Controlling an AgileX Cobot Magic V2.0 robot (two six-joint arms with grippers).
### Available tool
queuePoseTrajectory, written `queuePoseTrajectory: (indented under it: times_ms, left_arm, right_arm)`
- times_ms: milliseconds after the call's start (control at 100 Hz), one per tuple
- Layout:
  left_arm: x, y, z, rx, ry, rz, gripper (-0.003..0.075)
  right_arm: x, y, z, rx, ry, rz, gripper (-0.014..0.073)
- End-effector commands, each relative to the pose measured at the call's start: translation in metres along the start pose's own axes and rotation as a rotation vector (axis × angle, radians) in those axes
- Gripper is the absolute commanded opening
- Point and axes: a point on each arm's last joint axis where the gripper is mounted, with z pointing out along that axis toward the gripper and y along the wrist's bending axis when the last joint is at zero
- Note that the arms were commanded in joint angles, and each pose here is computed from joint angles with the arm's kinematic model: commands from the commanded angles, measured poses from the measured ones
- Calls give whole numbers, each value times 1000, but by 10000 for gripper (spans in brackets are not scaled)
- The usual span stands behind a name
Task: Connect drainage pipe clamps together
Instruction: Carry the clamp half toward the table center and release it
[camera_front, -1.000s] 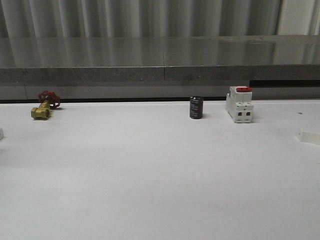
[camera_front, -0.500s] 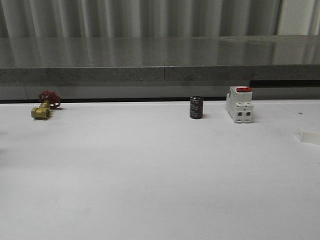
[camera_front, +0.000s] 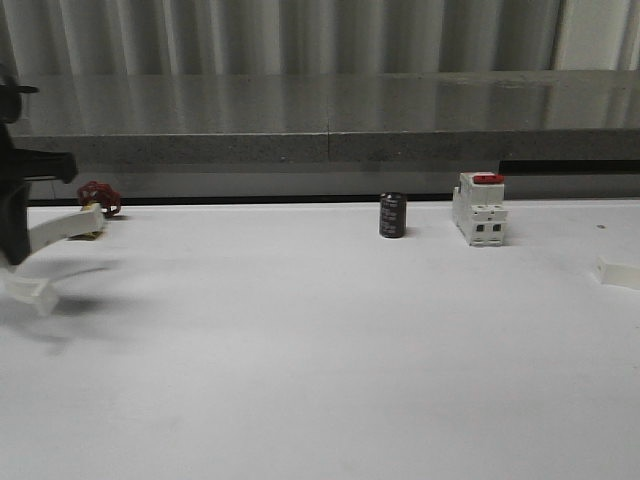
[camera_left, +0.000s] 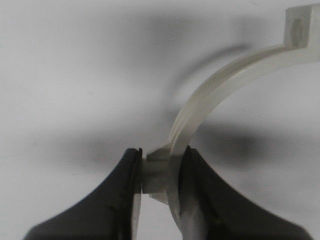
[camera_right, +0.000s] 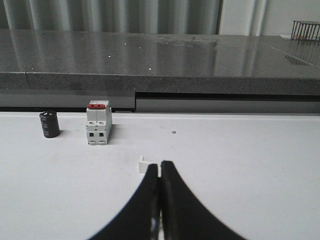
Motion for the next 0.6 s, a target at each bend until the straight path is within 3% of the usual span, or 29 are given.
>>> queuePoseTrajectory:
  times_ms: [0, 340, 590]
  left_arm:
    - [-2, -29, -25, 39, -86, 10, -16]
    - [6, -94, -28, 165, -153, 45, -16]
    - [9, -97, -15, 154, -94, 51, -16]
  right_arm:
    - [-13, 0, -3, 7, -110, -7, -66]
    - [-13, 0, -3, 7, -110, -7, -66]
    - [-13, 0, -3, 7, -110, -7, -66]
